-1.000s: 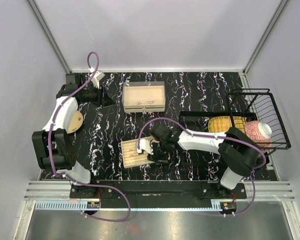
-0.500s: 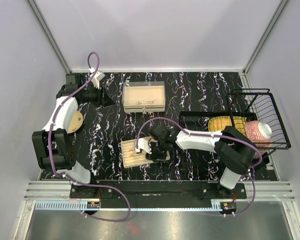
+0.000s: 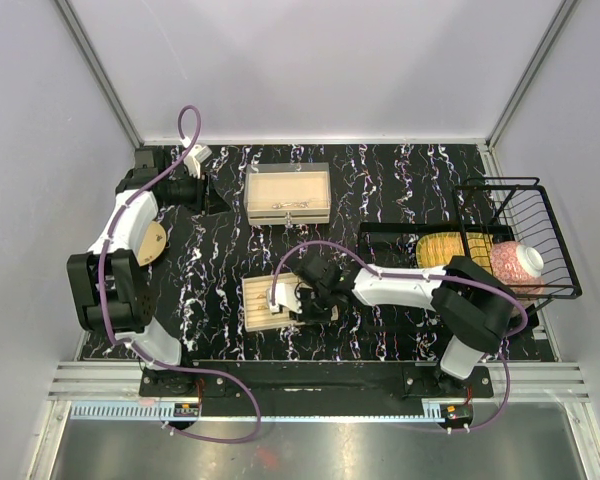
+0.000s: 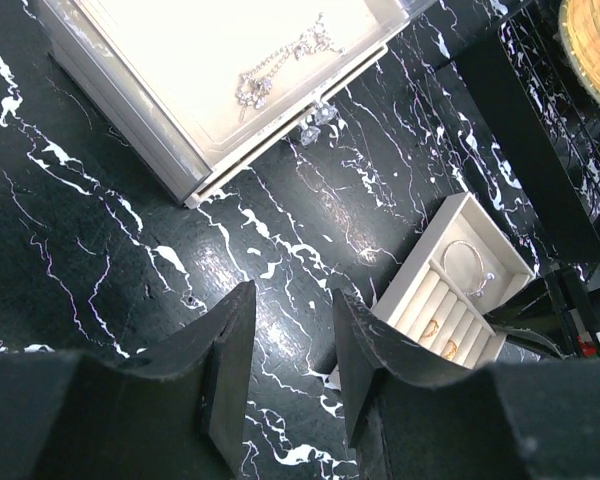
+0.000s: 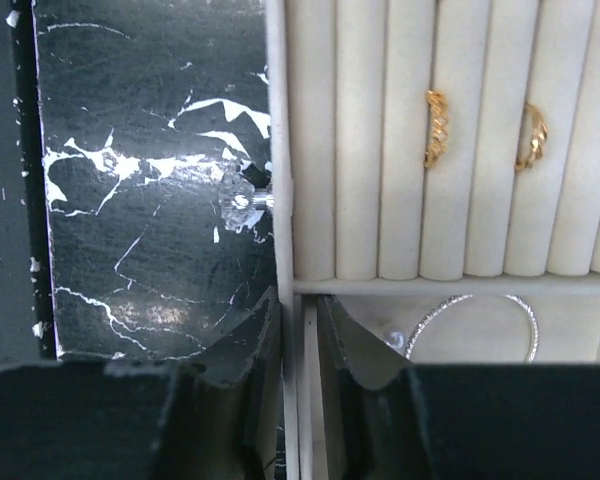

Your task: Organize the mixed jewelry

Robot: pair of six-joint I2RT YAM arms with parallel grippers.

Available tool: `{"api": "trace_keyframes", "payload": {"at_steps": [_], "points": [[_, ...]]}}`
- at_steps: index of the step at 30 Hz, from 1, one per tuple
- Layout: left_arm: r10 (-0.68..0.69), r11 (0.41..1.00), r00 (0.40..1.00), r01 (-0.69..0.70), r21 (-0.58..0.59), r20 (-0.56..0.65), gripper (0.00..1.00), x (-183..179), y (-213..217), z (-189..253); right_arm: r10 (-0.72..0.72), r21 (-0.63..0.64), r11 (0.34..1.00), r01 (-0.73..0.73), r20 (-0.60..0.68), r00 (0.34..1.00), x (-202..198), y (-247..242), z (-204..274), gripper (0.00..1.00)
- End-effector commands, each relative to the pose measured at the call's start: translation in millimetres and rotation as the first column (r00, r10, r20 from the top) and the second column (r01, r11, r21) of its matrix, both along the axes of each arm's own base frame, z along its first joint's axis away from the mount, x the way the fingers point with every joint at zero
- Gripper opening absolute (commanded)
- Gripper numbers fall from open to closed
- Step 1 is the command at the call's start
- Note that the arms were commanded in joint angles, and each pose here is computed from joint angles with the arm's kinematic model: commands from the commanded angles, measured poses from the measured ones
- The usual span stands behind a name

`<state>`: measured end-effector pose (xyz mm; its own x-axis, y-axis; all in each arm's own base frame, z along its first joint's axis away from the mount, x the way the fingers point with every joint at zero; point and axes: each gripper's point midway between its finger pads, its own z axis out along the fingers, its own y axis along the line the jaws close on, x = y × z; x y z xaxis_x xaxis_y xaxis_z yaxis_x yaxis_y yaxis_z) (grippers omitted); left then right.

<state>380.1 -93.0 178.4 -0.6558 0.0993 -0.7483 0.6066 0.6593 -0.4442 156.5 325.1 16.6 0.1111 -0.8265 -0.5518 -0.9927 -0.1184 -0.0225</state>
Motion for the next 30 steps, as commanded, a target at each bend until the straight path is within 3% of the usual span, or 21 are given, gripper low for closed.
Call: {"api": "trace_keyframes", "payload": {"at_steps": [1,4,6,20,30], "points": [[0.012,1.0,0.999,-0.013,0.015,0.052,0.39,15,3,14,-0.031,-0.048,0.998,0.036,0.087,0.996,10,-9,-16,0.19],[0.021,1.0,0.999,-0.021,0.011,0.046,0.39,20,4,15,-0.037,-0.049,0.998,0.043,0.112,0.993,14,-8,-13,0.04],[0.025,1.0,0.999,-0.025,0.007,0.047,0.39,26,4,16,-0.034,-0.051,0.998,0.041,0.131,0.991,17,-8,-8,0.0],[0.078,0.997,0.995,-0.077,-0.025,0.055,0.38,82,4,31,-0.06,0.006,0.998,0.061,0.321,0.945,61,14,54,0.0],[0.09,0.995,0.995,-0.088,-0.045,0.036,0.38,82,2,28,-0.11,0.03,0.994,0.106,0.384,0.917,103,20,72,0.0]]}}
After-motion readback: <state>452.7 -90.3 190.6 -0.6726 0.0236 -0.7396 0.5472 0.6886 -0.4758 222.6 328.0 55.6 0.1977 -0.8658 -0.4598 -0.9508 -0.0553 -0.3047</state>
